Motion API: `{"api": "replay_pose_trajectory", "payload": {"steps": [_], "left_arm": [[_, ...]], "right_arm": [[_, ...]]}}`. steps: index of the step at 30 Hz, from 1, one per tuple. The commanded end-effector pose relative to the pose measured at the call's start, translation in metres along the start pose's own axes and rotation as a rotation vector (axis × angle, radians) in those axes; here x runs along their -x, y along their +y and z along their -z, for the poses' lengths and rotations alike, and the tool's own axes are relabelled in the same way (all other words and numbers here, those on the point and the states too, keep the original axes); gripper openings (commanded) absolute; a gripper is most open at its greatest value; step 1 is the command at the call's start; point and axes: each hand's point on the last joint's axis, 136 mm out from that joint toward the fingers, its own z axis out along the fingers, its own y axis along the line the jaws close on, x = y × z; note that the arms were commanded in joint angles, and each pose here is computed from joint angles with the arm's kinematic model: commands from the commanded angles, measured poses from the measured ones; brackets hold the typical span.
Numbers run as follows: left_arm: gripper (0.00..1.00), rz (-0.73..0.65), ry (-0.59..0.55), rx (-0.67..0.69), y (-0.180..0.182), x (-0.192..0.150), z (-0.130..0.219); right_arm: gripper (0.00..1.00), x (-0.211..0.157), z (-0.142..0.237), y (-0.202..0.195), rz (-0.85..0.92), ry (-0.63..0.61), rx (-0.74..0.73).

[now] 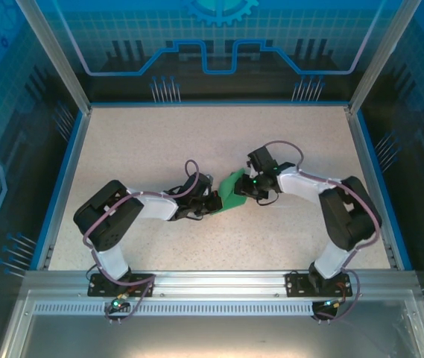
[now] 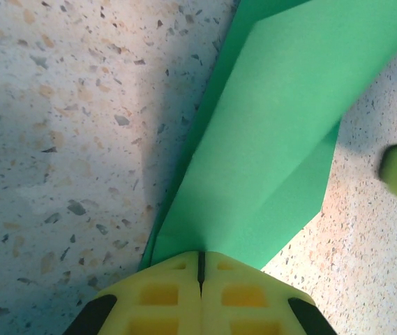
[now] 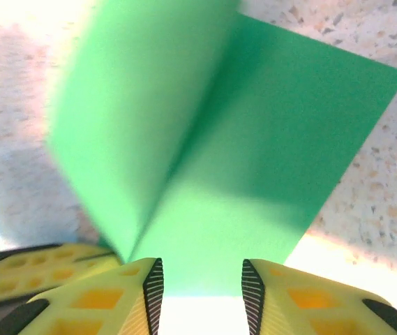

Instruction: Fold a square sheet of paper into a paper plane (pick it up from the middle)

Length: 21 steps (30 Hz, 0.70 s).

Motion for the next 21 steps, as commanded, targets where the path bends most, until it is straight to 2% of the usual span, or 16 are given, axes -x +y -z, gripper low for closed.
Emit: {"api": "replay_pose_trajectory", "payload": {"steps": [1, 11, 21], "left_arm": [[0.00, 0.014, 0.108, 0.119, 0.036, -0.029, -0.006], [0.00, -0.002, 0.112, 0.100, 0.031, -0.029, -0.006], [0.00, -0.009, 0.116, 0.096, 0.030, -0.028, -0.007]], "right_arm": [[0.35, 0.001, 0.014, 0.022, 0.100, -0.039, 0.097], [0.13, -0.012, -0.022, 0.048, 0.117, 0.056, 0.177], [0.08, -0.016, -0.036, 0.054, 0.110, 0.087, 0.207]]}}
